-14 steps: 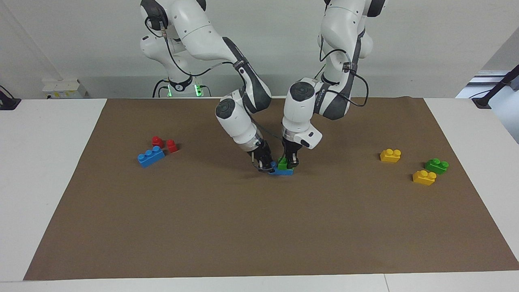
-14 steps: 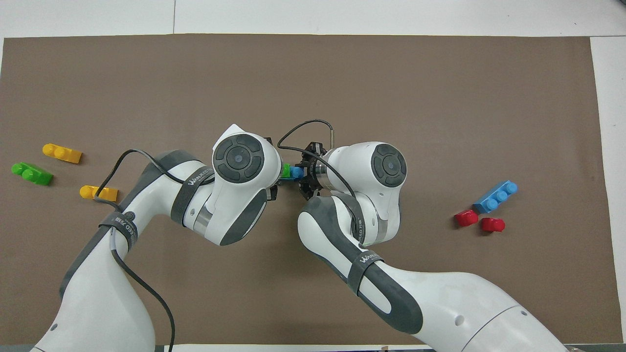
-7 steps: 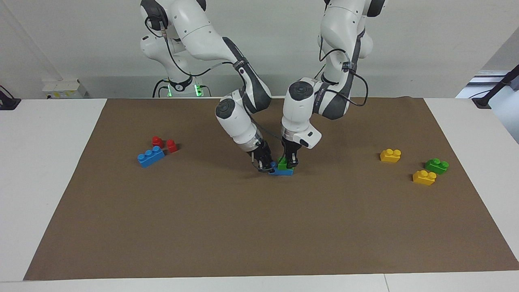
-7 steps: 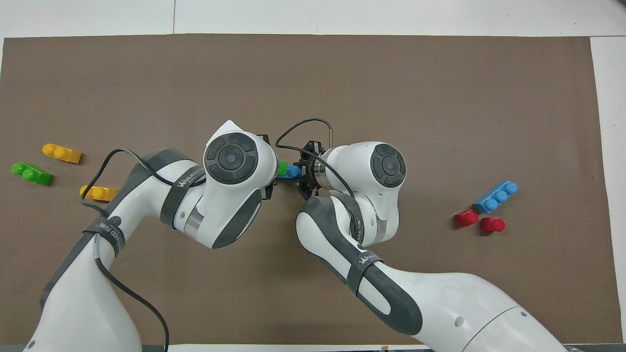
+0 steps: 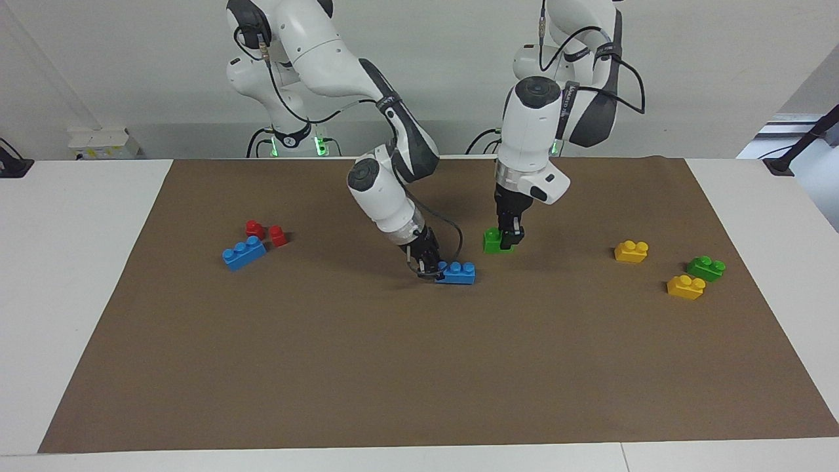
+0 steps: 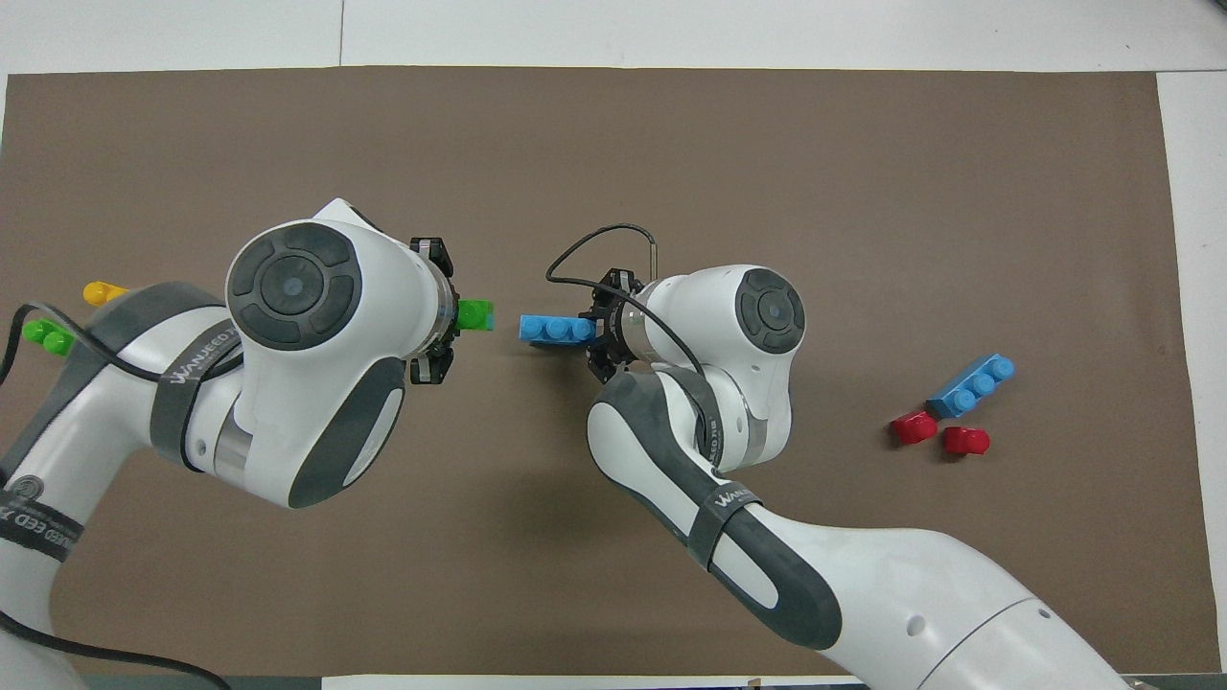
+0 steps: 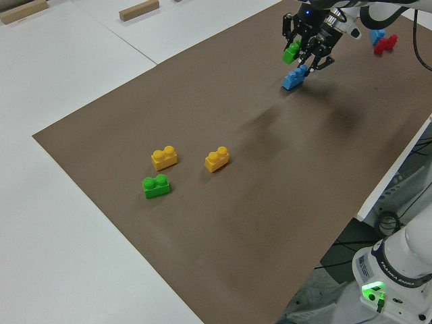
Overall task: Remove green block with left arm and hold with right
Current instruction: 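Pull the green brick away with the left gripper while the right gripper pulls blue, then lower the green brick with the left gripper while the right gripper lowers blue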
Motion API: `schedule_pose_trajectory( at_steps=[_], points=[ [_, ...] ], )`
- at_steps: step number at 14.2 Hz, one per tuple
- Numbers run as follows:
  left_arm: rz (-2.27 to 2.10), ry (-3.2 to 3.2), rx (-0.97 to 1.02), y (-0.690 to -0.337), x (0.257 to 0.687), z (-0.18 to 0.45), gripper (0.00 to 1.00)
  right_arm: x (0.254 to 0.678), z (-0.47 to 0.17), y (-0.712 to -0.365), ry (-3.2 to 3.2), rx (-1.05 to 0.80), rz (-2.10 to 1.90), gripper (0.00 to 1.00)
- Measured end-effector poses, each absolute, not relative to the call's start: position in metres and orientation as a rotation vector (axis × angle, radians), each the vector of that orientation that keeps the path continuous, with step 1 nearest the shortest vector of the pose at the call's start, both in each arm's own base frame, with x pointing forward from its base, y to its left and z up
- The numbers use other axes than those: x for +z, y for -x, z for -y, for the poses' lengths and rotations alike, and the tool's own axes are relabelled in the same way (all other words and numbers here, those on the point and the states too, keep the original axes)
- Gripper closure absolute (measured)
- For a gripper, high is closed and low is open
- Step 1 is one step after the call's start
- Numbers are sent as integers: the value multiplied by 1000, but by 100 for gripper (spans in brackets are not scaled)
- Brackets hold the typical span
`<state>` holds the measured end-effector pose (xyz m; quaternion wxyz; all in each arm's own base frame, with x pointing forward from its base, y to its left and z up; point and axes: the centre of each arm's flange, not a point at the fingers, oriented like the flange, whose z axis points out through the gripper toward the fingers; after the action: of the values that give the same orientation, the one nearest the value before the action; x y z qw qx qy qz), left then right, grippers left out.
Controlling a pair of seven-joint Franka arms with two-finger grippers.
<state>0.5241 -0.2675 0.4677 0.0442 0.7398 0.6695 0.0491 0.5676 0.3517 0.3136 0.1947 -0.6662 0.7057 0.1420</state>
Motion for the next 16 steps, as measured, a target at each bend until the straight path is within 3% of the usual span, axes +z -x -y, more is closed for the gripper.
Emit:
schedule_pose_trajectory(
  at_steps=[2,6,10,16],
  points=[
    [-2008,-2310,139,-533,473,241,65,354,-307,-603,1948,431,-1889,66],
    [-1872,-2432,86,-556,482,162,65,416,-137,-649,2096,399,-1691,66],
    [-1718,-2543,85,-574,486,78,65,399,-1,-652,2170,380,-1711,66],
    [-1545,-2614,80,-586,471,-16,65,331,92,-626,2188,471,-1731,66]
  ],
)
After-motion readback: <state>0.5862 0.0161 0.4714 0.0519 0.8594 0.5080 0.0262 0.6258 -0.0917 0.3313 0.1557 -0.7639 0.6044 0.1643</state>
